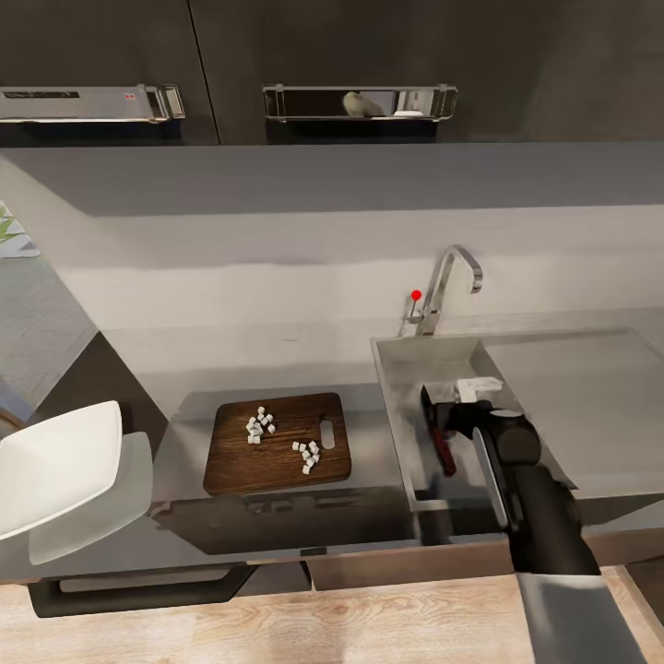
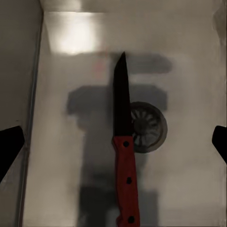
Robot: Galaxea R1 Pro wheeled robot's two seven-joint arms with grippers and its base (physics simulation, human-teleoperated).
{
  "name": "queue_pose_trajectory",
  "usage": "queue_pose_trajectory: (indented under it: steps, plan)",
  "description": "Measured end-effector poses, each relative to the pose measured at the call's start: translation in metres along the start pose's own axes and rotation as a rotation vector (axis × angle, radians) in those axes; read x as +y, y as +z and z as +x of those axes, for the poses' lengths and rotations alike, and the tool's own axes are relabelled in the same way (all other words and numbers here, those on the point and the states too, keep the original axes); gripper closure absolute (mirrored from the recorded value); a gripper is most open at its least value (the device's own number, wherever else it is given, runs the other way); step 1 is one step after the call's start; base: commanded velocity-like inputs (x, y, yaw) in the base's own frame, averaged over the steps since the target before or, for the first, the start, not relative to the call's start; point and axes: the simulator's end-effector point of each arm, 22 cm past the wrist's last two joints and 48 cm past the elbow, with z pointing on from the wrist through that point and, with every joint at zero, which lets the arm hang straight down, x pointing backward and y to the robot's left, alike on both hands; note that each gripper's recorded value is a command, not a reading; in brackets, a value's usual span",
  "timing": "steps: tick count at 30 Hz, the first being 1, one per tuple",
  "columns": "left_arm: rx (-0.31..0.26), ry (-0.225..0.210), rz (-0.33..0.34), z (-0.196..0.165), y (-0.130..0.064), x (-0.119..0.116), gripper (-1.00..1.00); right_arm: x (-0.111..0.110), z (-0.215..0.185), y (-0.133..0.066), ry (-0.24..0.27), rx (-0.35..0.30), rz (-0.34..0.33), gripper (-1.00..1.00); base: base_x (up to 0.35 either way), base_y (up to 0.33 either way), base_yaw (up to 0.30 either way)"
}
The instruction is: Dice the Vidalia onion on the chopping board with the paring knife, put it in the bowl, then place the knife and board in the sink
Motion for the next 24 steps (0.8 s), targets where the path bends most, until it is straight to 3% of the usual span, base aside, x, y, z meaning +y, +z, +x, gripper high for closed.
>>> queue_pose_trajectory:
  steps: [5, 19, 24]
  plan:
    - [0.001, 0.000, -0.001, 0.001, 0.000, 0.000, -1.00, -0.001, -0.025, -0.019, 0.009, -0.059, 0.002, -1.00, 0.000, 0.017, 0.000]
    - [0.003, 0.001, -0.001, 0.001, 0.000, 0.001, -1.00, -0.001, -0.028, -0.021, 0.011, -0.066, 0.000, -1.00, 0.000, 0.254, 0.000]
    - [0.004, 0.000, -0.001, 0.001, 0.000, 0.000, -1.00, 0.000, -0.028, -0.020, 0.012, -0.065, -0.001, -1.00, -0.161, 0.244, 0.000]
